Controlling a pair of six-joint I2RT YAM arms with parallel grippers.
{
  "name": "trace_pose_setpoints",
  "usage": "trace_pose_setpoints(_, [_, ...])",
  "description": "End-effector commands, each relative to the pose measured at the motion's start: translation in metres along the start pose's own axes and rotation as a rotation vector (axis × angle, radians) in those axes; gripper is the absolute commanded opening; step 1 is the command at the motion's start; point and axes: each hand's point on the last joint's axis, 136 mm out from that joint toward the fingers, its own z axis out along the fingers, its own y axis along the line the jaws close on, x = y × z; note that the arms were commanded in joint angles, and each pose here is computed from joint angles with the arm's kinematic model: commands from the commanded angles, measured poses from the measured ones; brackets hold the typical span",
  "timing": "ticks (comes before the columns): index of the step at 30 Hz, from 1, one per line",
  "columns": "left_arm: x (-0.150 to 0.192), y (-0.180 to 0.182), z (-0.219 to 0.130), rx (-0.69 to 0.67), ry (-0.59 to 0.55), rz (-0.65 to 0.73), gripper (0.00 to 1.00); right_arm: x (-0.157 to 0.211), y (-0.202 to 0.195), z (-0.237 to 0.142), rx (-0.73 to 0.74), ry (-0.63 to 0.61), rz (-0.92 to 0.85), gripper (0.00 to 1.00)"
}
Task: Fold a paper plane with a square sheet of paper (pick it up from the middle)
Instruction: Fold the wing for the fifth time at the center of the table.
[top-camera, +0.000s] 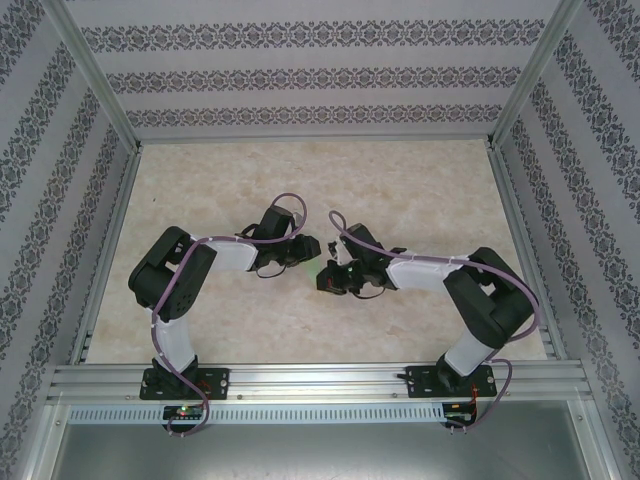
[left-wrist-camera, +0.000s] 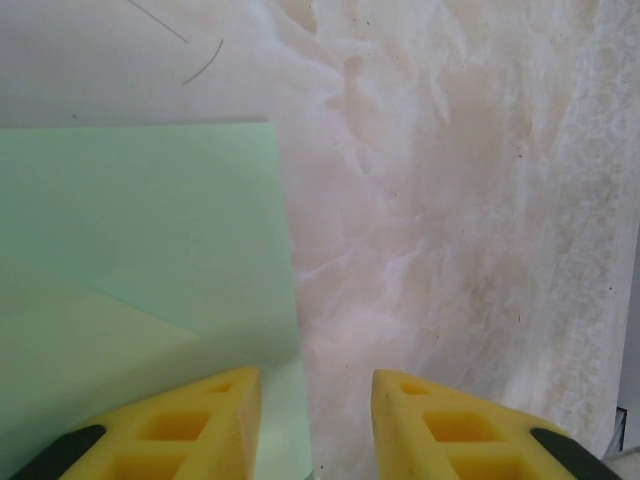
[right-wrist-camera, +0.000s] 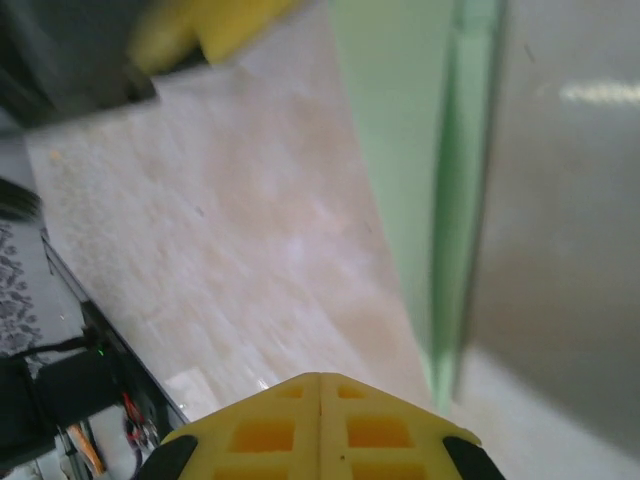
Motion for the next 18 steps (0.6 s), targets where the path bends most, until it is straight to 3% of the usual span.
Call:
trace_pose_setpoints(1, [0.013, 0.028, 0.007, -0.092, 0.040, -0.023, 0.36, -0.026, 0.001, 0.012, -0.017, -0.059, 0.024, 0.00])
trace_pose_setpoints(9, [0.012, 0.027, 0.007, -0.091, 0.041, -0.018, 0.36, -0.010, -0.049, 0.034, 0.114, 0.009, 0.094, 0.00])
trace_pose_setpoints(18, [0.001, 0.021, 0.003, -0.107, 0.022, 0.022, 0.37, 0.021, -0.075, 0.033, 0.161, 0.077, 0.109, 0.00])
